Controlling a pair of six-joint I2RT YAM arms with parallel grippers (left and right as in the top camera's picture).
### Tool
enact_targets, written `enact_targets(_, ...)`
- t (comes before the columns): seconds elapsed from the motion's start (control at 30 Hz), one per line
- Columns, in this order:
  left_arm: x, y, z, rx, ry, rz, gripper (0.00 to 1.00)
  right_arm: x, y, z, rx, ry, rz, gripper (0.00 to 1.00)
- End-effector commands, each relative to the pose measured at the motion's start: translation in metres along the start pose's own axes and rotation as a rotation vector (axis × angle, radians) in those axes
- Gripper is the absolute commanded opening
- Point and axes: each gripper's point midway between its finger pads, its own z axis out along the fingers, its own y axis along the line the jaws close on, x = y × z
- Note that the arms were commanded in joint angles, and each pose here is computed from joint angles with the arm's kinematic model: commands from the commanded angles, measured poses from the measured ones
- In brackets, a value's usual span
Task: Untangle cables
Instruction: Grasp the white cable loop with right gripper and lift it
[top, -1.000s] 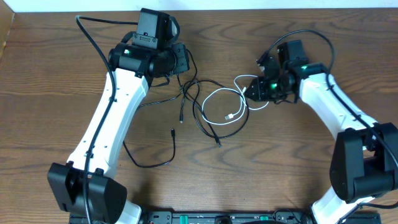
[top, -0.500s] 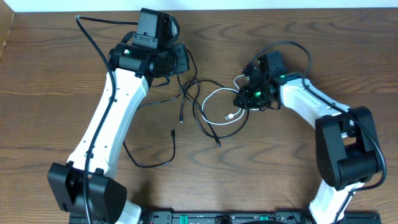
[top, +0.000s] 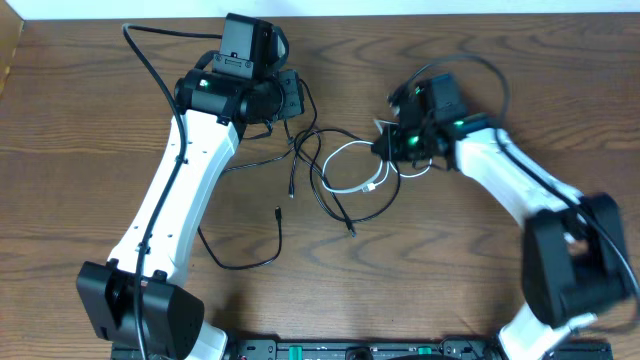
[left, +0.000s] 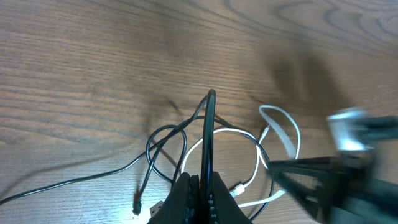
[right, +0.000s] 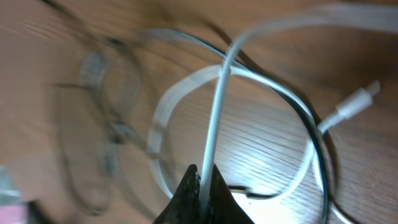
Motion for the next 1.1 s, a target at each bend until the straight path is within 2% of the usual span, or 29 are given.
enact_targets(0.0,-0.004,0.008,0.000,-0.035,-0.017,0.015,0.08,-0.047,0.075,-0.080,-0.180,-0.200,-0.039,0.01)
enact_targets(0.1,-0.004,0.011,0.004,-0.047,-0.012,0.014,0.07,-0.064,0.110,-0.136,-0.216,-0.351,-0.106,0.01)
enact_targets(0.33,0.001,0.015,0.017,-0.060,0.020,0.009,0.08,-0.089,0.157,-0.255,-0.319,-0.668,-0.123,0.01)
enact_targets(0.4,0.003,0.018,0.025,-0.068,0.036,0.006,0.07,-0.094,0.169,-0.301,-0.360,-0.800,-0.153,0.01)
enact_targets(0.6,0.007,0.033,0.040,-0.139,0.062,0.001,0.08,-0.101,0.179,-0.370,-0.469,-0.972,-0.136,0.01)
enact_targets(0.7,0.011,0.039,0.047,-0.163,0.083,-0.001,0.07,-0.104,0.175,-0.388,-0.470,-1.023,-0.137,0.01)
enact_targets(0.83,0.014,0.042,0.053,-0.173,0.097,0.001,0.07,-0.110,0.151,-0.385,-0.409,-1.024,-0.074,0.01)
enact_targets(1.0,0.013,0.046,0.055,-0.191,0.095,0.001,0.08,-0.119,0.093,-0.365,-0.206,-1.010,0.033,0.01)
enact_targets(1.03,0.013,0.046,0.055,-0.191,0.095,0.001,0.11,-0.119,0.082,-0.362,-0.158,-1.009,0.049,0.01)
enact_targets(1.07,0.013,0.045,0.054,-0.190,0.095,0.002,0.31,-0.120,0.062,-0.354,-0.070,-1.004,0.080,0.01)
